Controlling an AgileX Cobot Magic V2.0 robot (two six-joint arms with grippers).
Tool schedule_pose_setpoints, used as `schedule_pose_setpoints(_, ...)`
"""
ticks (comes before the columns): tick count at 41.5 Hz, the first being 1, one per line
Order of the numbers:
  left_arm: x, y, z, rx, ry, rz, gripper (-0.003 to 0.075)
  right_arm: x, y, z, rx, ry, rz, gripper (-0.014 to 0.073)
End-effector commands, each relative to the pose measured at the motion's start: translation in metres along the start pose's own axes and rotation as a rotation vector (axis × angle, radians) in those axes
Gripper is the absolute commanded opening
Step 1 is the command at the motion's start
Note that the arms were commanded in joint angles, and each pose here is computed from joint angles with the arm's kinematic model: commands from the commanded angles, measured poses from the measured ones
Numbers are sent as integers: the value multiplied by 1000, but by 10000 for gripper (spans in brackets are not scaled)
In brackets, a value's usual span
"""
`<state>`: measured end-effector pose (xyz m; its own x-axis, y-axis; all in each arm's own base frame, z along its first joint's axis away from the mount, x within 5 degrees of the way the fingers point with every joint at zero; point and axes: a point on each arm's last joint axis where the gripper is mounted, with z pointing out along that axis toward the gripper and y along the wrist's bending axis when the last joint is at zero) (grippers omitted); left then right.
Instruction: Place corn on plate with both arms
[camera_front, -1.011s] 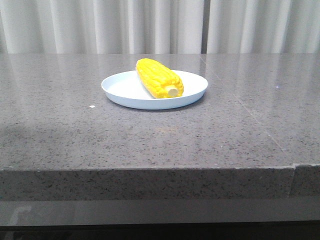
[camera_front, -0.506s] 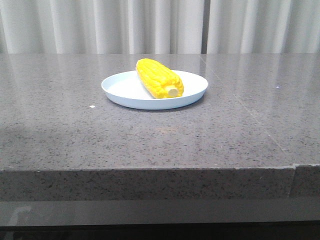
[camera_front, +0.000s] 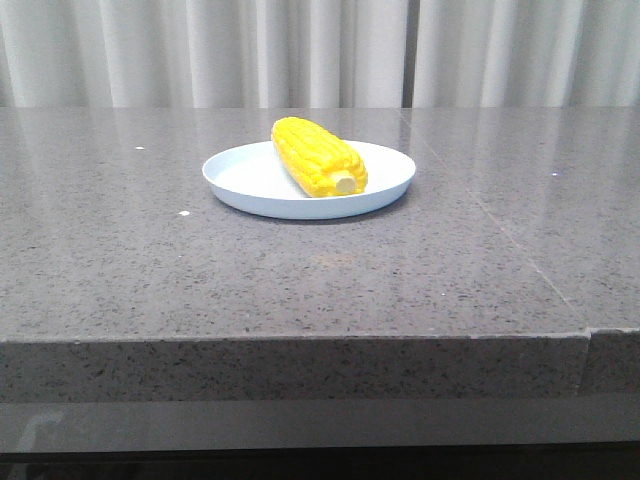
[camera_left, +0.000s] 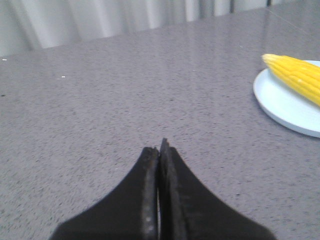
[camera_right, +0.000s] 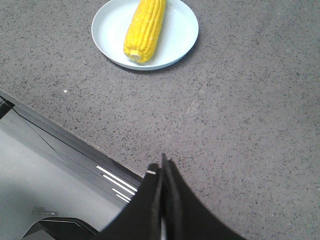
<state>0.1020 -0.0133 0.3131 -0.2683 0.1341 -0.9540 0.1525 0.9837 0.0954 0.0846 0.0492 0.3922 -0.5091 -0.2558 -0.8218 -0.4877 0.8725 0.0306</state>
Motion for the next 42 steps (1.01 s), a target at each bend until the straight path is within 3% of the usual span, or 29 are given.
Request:
schedule_pose_setpoints(1,4,2,-8,-41,-174,-15,-20,-10,0,-6,6,-88,-7,-68)
schedule_pose_setpoints(10,59,0,-12,-88,-298,-58,-20,-10,0,-6,6,-88,-7,-68)
schedule_pose_setpoints(20,95,-2,-13,-128,-386,-140,-20,-10,0,-6,6,-88,-7,-68)
schedule_pose_setpoints(42,105,-3,-21,-144,-463,-144,-20,-10,0,-6,6,-88,-7,-68)
